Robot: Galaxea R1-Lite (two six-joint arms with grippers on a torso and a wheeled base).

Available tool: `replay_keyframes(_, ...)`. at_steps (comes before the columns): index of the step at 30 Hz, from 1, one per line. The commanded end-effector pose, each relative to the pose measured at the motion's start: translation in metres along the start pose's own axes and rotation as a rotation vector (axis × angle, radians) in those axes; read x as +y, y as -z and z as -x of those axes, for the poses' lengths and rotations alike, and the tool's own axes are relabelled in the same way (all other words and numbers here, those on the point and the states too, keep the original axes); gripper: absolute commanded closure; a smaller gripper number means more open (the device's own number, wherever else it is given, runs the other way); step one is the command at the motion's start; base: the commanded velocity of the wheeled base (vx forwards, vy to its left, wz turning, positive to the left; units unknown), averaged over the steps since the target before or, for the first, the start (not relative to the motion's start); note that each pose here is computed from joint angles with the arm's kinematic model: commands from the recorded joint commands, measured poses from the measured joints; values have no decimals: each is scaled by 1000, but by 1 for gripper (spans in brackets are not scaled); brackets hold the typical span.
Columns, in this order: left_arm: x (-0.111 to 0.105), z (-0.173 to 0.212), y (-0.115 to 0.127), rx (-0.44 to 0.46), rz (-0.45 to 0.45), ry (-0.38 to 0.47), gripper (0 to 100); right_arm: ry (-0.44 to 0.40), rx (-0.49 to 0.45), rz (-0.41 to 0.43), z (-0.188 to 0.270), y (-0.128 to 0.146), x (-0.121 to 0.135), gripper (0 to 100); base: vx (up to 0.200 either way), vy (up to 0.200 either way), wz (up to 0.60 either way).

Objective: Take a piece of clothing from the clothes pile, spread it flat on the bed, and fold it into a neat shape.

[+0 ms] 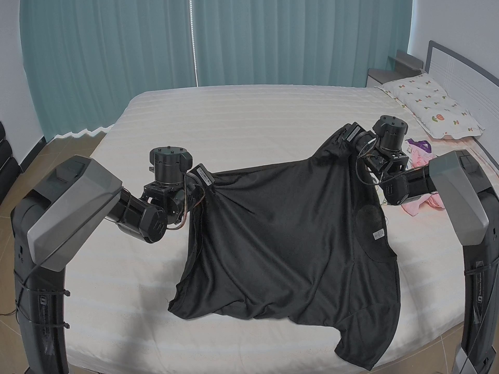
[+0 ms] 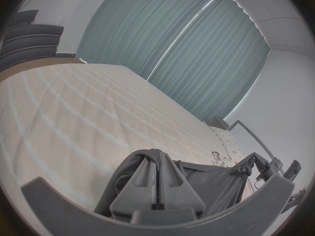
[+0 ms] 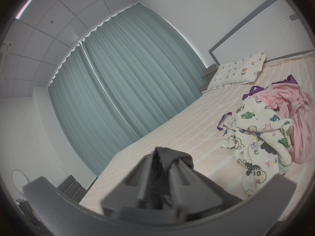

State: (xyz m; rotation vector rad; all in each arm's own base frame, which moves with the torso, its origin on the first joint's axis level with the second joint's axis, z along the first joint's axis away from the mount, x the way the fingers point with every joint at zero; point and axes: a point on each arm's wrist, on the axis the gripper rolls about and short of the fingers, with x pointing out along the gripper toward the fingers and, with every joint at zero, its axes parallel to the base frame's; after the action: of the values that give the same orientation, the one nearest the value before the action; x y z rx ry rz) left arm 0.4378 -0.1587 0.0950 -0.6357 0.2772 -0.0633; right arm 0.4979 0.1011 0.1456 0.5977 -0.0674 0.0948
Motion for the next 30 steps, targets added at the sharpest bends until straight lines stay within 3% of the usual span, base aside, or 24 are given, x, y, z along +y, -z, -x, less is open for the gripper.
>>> replay_keyframes(1, 18, -21, 23, 34, 1, -38, 100, 35, 33, 8, -8, 26, -16, 0, 0, 0, 0)
replay_keyframes(2, 21, -24, 26, 37, 5, -42, 0, 45, 41, 12, -9, 31, -21, 0, 0, 0, 0)
replay_keyframes(9, 31, -32, 26, 4, 17, -80, 0, 124, 69, 25, -14, 48, -45, 0, 0, 0, 0)
replay_keyframes(12, 37, -36, 7, -54, 37, -106, 0, 174, 70, 29, -15, 40, -56, 0, 0, 0, 0)
replay_keyframes(21, 46, -40, -48, -160, 74, -104, 0, 189, 61, 18, -17, 23, -53, 0, 0, 0, 0)
replay_keyframes(26, 50, -41, -50, -127, 75, -144, 0, 192, 36, -55, -18, 18, -50, 0, 0, 0, 0)
replay_keyframes(30, 50, -23, -52, -104, 175, -161, 0, 229, 78, -60, -6, 20, -53, 0, 0, 0, 0)
